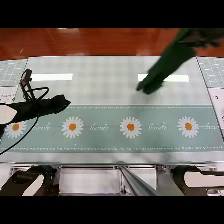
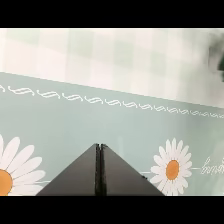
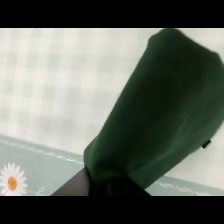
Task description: Fold the shirts.
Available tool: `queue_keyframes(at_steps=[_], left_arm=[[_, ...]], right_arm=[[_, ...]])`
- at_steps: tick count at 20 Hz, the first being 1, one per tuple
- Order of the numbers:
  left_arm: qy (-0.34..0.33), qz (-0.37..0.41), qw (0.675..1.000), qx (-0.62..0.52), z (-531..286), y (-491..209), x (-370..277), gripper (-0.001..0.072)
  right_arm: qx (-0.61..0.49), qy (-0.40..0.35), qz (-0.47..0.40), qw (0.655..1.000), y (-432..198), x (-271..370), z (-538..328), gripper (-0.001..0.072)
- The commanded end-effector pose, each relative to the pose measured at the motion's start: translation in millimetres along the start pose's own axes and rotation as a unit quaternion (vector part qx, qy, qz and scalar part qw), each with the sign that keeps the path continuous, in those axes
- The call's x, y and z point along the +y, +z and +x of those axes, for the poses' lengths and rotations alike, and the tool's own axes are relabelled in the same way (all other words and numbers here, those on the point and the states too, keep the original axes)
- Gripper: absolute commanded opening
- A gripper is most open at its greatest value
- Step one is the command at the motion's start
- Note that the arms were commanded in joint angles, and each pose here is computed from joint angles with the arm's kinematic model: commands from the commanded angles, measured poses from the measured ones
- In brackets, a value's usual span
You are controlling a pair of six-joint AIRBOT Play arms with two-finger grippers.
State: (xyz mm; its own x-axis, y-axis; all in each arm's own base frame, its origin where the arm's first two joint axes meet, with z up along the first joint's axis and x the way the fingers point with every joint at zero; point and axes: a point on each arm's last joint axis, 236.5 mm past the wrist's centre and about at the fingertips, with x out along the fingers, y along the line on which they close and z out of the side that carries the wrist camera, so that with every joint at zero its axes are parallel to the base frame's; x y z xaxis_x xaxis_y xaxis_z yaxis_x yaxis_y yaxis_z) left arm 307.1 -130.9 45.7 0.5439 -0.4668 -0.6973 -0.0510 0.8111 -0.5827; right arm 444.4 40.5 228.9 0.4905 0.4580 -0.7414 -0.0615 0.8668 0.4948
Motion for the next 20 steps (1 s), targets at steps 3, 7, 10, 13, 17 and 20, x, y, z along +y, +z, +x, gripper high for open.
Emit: queue_keyframes(at_steps=[3,7,10,13,17,20], left_arm=[[0.0,0.001,1.0,0.0,0,0,0,0.0025],[0.0,0.014,1.0,-0.01,0,5,0,0.0025],[-0.003,0.014,0.999,-0.038,-1,18,-2,0.0025],[-0.005,0.016,0.997,-0.073,-3,35,-3,0.0025],[-0.005,0.029,0.994,-0.103,-5,48,-4,0.0024],[-0.005,0.029,0.994,-0.108,-5,51,-4,0.0024]], right_arm=[[-0.033,-0.066,0.14,0.987,-17,-97,-93,0.0023],[-0.036,-0.135,0.242,0.96,-59,-151,-138,0.0023],[-0.035,-0.187,0.305,0.933,-101,-178,-157,0.0023],[-0.01,-0.257,0.383,0.887,-169,-209,-170,0.0023],[0.044,-0.328,0.479,0.813,-270,-238,-180,0.0024],[0.096,-0.366,0.524,0.763,-337,-247,-187,0.0025]])
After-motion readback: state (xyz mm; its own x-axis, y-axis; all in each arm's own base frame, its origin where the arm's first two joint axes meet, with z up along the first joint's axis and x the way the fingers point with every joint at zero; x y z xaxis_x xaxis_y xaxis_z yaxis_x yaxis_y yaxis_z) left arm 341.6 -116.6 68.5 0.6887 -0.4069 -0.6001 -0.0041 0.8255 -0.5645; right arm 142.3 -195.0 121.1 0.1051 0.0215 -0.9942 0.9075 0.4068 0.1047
